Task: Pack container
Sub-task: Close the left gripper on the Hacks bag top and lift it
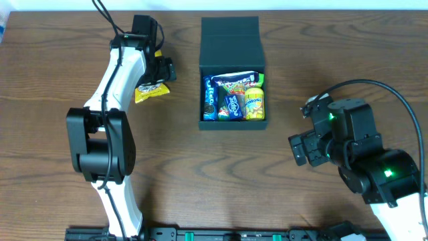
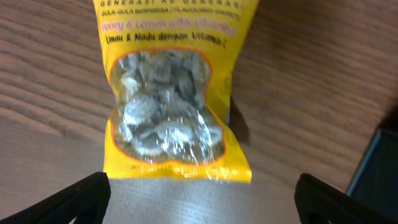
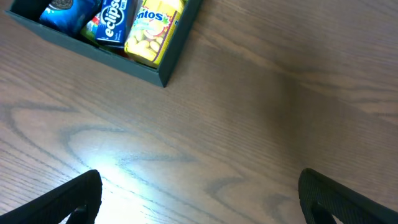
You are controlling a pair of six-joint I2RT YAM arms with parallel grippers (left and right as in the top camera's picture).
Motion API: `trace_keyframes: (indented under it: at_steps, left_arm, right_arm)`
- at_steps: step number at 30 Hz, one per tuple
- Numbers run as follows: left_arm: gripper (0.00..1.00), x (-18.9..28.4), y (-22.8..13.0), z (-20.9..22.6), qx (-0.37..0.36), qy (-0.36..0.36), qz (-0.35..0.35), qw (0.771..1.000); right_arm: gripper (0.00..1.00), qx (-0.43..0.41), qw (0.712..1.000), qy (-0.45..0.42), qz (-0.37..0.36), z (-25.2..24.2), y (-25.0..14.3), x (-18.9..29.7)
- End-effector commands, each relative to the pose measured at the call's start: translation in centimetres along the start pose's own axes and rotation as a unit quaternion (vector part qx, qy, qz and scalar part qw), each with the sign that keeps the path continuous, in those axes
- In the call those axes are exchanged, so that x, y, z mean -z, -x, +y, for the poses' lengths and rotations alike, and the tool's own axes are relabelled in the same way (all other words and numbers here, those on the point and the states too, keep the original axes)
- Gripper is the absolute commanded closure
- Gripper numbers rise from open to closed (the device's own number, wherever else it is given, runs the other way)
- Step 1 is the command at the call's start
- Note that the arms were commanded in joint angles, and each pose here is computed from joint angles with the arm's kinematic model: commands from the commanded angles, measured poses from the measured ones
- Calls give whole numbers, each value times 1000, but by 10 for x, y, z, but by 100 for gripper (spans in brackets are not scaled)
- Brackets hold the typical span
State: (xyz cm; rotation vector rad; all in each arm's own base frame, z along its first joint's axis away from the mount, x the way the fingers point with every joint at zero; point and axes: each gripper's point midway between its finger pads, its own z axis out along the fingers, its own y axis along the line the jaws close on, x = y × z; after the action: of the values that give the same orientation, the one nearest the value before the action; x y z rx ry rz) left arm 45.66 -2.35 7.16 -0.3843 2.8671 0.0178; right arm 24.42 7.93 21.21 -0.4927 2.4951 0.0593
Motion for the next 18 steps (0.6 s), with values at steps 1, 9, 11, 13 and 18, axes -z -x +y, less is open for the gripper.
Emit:
trace_keyframes:
  at_steps: [1,9,11,13,18]
  left_arm:
    - [5,-13,4,11,37,18,2,999]
    - [4,-33,11,11,56,17,-5,998]
    - [5,-36,13,15,64,25,-8,998]
    - [5,-38,15,16,72,25,-11,997]
    - [5,-40,19,15,74,23,-17,997]
  right_arm:
    - [1,-9,1000,-1,-3,-1,1,1]
    - [1,-3,1000,-1,-3,-2,1,1]
    - [1,-3,1000,-3,-3,-2,1,1]
    - [1,-3,1000,-7,-3,-3,1,1]
    - [1,-4,1000,-7,-3,-3,1,1]
